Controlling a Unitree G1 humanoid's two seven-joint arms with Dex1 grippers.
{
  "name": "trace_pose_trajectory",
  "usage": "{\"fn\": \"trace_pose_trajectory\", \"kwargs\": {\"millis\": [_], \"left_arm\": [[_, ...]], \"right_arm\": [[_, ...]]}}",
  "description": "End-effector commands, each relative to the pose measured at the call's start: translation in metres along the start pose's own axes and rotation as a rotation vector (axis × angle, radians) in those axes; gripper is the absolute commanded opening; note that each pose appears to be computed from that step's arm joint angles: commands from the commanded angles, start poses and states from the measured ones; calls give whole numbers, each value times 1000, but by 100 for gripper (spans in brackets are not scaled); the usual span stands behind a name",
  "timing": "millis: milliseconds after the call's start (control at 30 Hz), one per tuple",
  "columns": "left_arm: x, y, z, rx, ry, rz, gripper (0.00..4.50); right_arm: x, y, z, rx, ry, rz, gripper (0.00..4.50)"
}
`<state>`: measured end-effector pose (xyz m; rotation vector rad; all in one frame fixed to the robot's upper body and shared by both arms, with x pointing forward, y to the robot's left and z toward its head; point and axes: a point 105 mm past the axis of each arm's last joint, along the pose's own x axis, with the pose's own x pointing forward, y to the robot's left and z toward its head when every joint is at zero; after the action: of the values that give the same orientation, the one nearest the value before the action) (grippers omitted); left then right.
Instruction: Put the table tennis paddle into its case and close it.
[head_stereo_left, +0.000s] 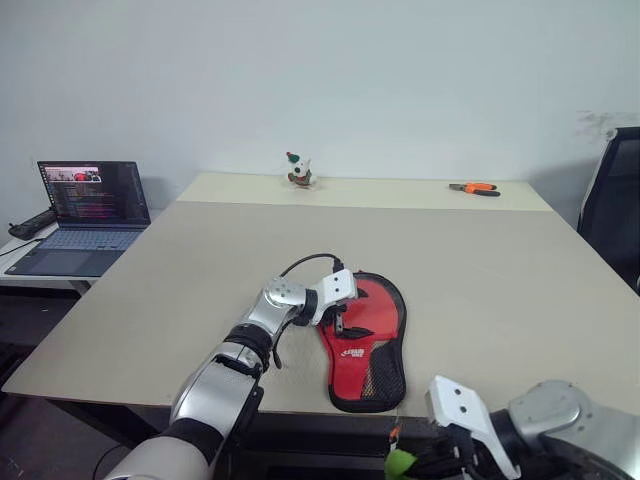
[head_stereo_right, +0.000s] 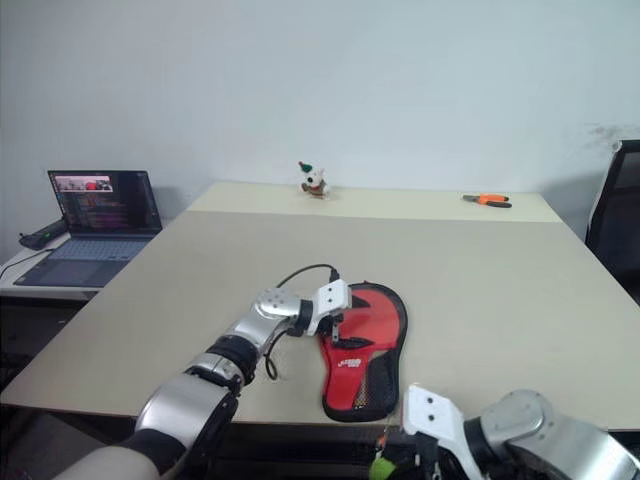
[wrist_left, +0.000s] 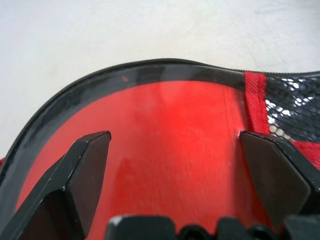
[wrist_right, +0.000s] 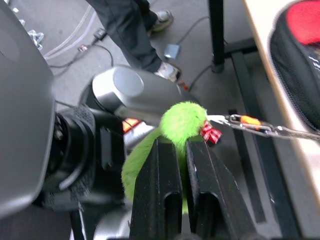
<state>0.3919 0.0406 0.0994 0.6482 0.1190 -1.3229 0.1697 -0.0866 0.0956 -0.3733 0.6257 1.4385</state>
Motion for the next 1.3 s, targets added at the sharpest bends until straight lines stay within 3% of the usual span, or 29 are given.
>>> {"fn": "trace_pose_trajectory", "kwargs": {"millis": [33,200,300,467,633,767,933,1133,1300], "left_arm": [[11,-19,-23,-24,105,-70,450],[10,-17,-20,-22,89,-55,450],[9,-16,-22,-34,83,-34,450],[7,-12,-24,-56,59,20,450],[-2,1,-18,-90,-7,111,450],[-44,21,-6,-144,-174,230,450],[-81,8,-7,-199,-221,255,450],[-117,-3,5,-255,-255,371,450],[-129,-13,27,-292,-290,451,450]], "right_arm": [[8,12,10,-35,-35,53,5],[2,-7,17,-33,-41,-37,5],[-7,-19,21,-29,-44,-79,74],[-28,-40,26,-34,-41,-162,246],[-57,-74,38,-23,-85,-271,246],[-81,-134,61,-63,-227,-506,246],[-93,-183,65,-74,-360,-628,246],[-93,-217,61,-58,-436,-625,246],[-99,-237,39,-45,-394,-637,246]]}}
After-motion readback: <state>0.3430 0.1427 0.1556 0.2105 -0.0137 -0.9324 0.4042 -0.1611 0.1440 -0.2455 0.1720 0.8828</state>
